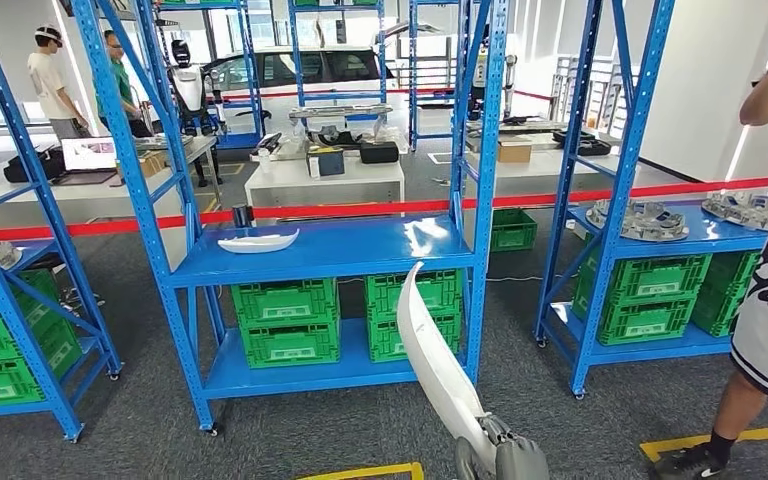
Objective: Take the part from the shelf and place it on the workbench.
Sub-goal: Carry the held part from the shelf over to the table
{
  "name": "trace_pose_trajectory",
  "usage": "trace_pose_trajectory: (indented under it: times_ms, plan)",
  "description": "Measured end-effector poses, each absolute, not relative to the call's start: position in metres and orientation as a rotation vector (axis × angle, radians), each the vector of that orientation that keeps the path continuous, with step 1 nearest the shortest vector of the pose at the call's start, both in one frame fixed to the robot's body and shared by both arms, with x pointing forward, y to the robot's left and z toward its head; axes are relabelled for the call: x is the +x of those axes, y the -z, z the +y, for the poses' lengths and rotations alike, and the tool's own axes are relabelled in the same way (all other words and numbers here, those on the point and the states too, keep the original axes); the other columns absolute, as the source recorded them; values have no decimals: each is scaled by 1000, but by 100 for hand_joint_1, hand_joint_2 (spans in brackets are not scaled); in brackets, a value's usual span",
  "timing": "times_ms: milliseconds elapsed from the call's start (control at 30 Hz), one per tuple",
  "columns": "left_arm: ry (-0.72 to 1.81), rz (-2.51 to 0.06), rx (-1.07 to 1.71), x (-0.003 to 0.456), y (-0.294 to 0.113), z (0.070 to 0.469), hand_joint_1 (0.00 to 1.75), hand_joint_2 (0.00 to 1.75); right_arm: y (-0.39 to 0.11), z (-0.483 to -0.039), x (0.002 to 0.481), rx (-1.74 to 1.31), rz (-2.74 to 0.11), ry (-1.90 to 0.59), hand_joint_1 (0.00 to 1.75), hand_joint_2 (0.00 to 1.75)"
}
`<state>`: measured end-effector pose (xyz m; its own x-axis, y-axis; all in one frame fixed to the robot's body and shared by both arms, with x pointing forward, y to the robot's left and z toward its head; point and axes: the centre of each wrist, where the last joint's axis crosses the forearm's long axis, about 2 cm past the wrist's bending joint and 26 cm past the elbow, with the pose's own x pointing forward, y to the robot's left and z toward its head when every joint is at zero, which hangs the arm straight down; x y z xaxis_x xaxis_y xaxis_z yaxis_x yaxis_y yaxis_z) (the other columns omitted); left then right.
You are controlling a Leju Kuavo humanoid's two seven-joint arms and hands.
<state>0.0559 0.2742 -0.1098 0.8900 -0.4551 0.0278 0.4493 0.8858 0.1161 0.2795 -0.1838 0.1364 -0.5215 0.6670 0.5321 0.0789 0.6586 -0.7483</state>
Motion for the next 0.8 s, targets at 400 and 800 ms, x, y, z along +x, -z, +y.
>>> trace_pose_trajectory:
  times_ms: [400,800]
  plan:
    - [459,-130,109,90,104,271,0,175,-142,-188,285,-600,-2000,-882,175,175]
    - [450,-86,105,85,105,266,0,175,-154,-187,287,-608,-1996,-922,175,175]
